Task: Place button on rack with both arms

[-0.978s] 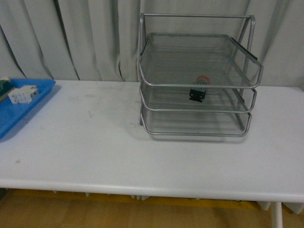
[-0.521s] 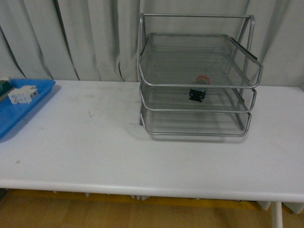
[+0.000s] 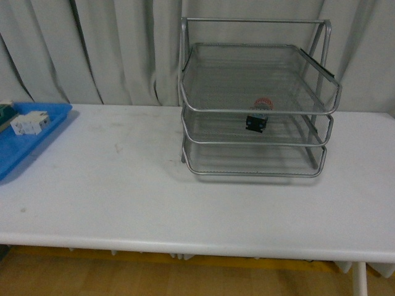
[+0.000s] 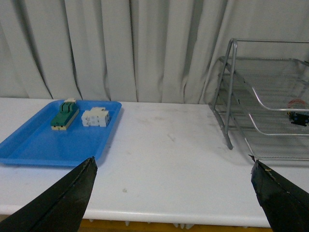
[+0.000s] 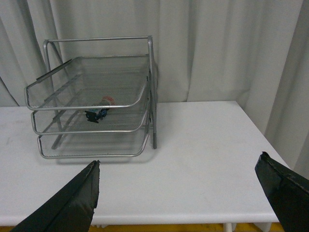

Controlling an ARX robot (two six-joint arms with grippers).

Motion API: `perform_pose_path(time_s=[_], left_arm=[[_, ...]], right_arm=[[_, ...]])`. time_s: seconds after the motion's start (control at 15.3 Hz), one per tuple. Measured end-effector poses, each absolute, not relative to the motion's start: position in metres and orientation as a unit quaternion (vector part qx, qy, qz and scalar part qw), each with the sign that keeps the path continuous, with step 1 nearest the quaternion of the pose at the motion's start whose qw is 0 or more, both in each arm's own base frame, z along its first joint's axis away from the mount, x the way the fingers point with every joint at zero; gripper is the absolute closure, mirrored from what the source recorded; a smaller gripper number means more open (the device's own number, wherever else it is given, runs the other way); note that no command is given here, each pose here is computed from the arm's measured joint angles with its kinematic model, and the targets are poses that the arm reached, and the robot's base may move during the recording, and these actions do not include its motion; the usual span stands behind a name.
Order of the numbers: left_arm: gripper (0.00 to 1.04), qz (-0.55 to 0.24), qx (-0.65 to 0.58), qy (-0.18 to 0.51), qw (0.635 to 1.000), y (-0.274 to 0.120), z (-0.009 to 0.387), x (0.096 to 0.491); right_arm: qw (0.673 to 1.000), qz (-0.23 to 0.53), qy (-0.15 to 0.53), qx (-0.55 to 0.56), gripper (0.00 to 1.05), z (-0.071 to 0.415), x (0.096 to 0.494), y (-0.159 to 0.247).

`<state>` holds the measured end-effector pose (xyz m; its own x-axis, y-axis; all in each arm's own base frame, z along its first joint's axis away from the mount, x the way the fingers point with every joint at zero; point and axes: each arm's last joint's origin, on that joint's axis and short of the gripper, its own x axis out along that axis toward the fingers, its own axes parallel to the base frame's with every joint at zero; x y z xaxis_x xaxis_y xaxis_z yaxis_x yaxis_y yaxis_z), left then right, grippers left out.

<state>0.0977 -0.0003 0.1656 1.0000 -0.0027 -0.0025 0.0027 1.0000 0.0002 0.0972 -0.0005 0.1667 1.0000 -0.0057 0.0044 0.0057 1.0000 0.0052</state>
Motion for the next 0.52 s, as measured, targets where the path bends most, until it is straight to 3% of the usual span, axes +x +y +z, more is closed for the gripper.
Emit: perform_pose_path(time_s=[0.52], left_arm=[[0.07,-0.001,0.000,0.001,1.000,-0.0003,0.1656,0.0977]], right_arm=[[1.000,-0.003,-0.002,0.003,0.06,0.1667,0.0972,-0.0005]])
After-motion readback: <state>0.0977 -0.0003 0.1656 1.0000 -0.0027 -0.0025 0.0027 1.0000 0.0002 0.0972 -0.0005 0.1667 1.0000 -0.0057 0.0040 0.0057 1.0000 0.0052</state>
